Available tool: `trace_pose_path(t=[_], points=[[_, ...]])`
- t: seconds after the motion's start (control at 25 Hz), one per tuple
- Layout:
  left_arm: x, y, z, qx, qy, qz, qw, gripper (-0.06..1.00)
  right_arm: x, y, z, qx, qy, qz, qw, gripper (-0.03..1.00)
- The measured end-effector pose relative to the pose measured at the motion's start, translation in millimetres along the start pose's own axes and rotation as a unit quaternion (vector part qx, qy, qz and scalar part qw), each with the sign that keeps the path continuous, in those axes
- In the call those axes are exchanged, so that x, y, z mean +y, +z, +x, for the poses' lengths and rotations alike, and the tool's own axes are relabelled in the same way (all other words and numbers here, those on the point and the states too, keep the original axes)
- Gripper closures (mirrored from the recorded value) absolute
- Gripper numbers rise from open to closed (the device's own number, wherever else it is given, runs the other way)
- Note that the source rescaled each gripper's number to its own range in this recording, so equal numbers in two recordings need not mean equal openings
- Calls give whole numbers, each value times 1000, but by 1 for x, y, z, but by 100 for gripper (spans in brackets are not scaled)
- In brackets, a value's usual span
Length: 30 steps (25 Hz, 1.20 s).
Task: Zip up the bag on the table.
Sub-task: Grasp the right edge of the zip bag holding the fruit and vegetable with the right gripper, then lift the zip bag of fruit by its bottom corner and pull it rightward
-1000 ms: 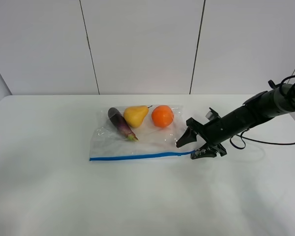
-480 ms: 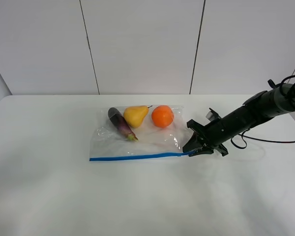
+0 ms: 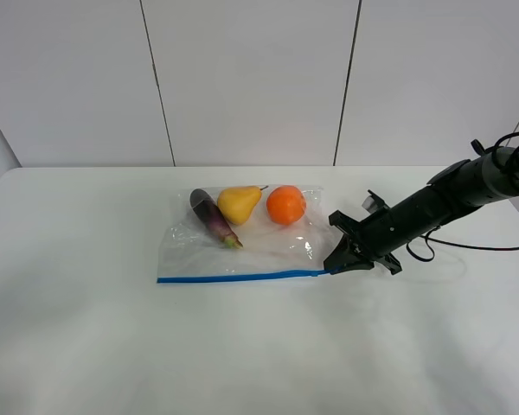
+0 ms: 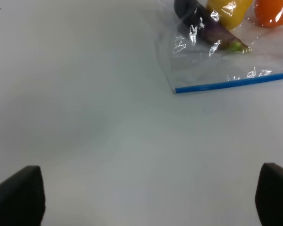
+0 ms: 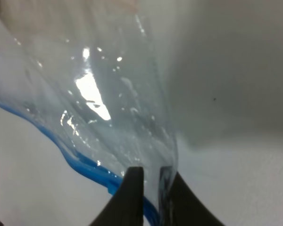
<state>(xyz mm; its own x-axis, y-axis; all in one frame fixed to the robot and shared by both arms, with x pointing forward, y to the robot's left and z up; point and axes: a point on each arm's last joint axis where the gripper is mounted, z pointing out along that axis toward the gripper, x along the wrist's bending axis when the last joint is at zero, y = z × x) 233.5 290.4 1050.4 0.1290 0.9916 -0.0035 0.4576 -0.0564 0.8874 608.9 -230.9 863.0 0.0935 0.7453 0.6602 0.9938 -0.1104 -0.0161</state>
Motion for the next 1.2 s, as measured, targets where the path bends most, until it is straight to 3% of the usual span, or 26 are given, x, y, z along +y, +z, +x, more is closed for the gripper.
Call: trace_pose_path(t=[0.4,0.64,0.96,1.2], points=[[0,0,0,0,0,0,1000,-6,-1,0,0,2,-10,3,1000,85],[0,0,0,0,0,0,1000,-6,-1,0,0,2,-11,3,1000,96],[0,0,0,0,0,0,1000,-6,-1,0,1,4,-15,4,1000,97],[0,0,0,0,0,0,1000,-6,-2,-1,11,59,-16,11,998,97]])
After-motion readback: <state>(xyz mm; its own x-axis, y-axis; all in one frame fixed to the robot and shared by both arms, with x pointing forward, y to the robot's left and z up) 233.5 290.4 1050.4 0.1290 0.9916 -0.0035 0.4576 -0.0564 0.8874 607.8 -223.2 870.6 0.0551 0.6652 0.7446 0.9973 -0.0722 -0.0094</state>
